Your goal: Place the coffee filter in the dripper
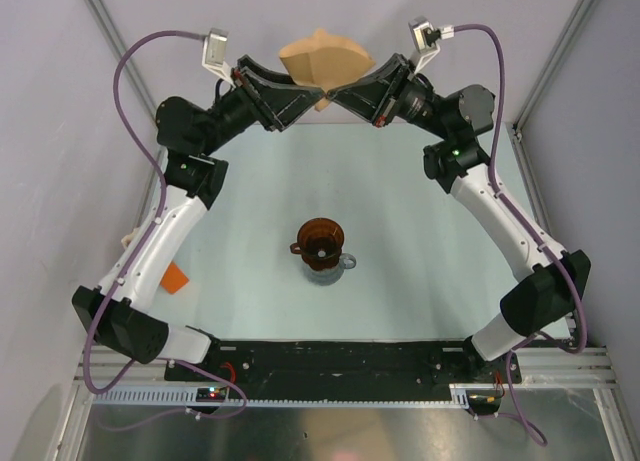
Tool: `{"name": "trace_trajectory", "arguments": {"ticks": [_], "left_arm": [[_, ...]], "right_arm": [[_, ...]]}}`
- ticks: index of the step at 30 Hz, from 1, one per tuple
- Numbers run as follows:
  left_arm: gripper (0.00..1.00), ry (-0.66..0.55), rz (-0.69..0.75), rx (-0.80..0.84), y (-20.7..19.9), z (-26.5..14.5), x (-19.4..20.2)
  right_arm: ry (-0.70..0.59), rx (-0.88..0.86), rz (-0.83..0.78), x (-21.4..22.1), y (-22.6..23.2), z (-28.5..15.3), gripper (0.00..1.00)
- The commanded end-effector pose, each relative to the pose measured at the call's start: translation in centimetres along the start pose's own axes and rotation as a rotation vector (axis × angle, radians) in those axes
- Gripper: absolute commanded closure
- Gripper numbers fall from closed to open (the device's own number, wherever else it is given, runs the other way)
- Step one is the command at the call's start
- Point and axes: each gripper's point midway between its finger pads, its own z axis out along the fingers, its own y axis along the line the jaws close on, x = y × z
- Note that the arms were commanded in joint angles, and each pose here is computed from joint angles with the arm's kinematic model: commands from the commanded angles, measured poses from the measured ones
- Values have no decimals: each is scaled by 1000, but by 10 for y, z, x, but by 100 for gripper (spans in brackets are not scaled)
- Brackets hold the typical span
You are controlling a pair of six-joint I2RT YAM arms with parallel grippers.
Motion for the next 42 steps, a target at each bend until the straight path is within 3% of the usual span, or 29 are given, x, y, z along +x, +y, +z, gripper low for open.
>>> {"name": "trace_trajectory", "arguments": {"ticks": [1,4,8,11,16,18,19,22,24,27,30,39,42], "left_arm": [[32,-17,83,-2,-8,-6,-12],[24,-7,102,23,-13,-4,-17],[26,12,100,60,-20,-1,-20],[43,17,99,76,-24,0,-21],[86,22,80,94,-27,1,-22],[96,17,67,91,-26,2,-23],[98,14,63,87,-26,2,-23],[100,-15,49,62,-22,3,-27],[100,-31,42,46,-18,4,-29],[100,-45,36,30,-14,4,-31],[100,-47,30,24,-13,5,-30],[100,-60,20,12,-12,3,-31],[100,-63,14,9,-12,3,-31]], "right_arm": [[12,-61,-15,-10,18,1,100],[45,-81,3,-4,21,-1,100],[87,-105,37,3,23,-2,100],[106,-112,60,7,22,-3,100],[113,-104,73,9,17,-4,100],[106,-97,67,7,14,-4,100],[102,-93,63,6,13,-4,97],[89,-83,56,4,10,-3,63],[88,-85,60,7,11,-2,47],[90,-103,66,14,17,1,38],[89,-112,72,19,19,4,40],[80,-136,65,18,23,13,70],[91,-143,70,22,24,14,75]]}}
